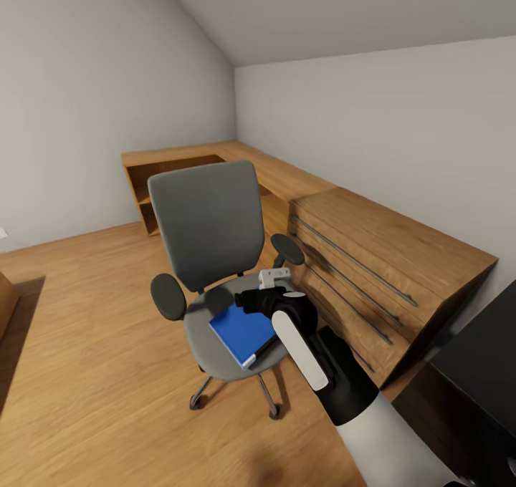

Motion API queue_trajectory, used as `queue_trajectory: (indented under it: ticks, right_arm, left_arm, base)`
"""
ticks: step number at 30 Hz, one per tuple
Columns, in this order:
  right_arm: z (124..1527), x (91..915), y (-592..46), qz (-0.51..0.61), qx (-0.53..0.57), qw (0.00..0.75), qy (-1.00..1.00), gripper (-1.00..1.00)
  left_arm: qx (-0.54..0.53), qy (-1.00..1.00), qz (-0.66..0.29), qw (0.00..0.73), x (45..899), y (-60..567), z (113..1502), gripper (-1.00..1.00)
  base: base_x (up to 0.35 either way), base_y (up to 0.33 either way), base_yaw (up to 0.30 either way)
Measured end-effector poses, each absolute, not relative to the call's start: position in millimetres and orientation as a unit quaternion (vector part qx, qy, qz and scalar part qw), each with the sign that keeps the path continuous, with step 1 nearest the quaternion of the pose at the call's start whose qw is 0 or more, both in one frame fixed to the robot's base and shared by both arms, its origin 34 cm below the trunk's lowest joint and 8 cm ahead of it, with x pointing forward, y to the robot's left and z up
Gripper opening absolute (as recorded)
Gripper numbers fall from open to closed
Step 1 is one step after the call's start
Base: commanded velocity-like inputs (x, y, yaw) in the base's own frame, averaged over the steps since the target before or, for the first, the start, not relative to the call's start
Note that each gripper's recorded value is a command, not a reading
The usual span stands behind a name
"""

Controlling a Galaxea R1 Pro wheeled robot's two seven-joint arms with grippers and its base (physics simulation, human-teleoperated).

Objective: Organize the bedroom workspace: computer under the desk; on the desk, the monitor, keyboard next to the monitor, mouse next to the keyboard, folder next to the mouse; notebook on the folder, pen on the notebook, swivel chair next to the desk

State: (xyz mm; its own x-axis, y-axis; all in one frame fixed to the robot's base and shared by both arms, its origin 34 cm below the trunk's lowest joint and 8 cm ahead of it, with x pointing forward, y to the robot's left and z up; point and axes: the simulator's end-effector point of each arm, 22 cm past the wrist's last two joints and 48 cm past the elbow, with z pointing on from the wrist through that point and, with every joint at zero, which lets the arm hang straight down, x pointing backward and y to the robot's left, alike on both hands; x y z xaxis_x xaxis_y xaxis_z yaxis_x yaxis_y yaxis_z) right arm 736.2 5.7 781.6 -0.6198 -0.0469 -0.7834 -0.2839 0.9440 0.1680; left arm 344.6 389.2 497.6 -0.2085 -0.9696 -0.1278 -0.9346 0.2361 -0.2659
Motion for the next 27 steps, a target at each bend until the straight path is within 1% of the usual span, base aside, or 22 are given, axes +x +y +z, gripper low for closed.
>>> queue_trajectory:
  ticks: [3,7,13,19,27]
  right_arm:
    - [783,736,4,0.136,-0.093,0.426,0.89,1.0]
    - [782,737,-6,0.116,-0.086,0.426,0.893,1.0]
    - [785,742,-30,0.079,-0.059,0.429,0.898,1.0]
    - [789,744,-39,0.064,-0.049,0.432,0.898,1.0]
    - [782,740,-40,0.054,-0.056,0.422,0.903,1.0]
  left_arm:
    - [-0.602,0.785,-0.059,0.133,345,386,497,1.0]
    - [-0.59,0.795,-0.05,0.133,345,385,497,1.0]
    - [-0.584,0.799,-0.047,0.136,346,384,498,1.0]
    - [-0.582,0.8,-0.049,0.139,348,383,500,1.0]
    - [-0.587,0.794,-0.054,0.146,350,387,501,1.0]
  base:
    - [0.048,0.0,0.001]
    - [0.16,0.0,0.0]
    - [0.272,0.008,0.0]
    - [0.294,0.055,0.0]
    - [0.047,0.009,0.0]
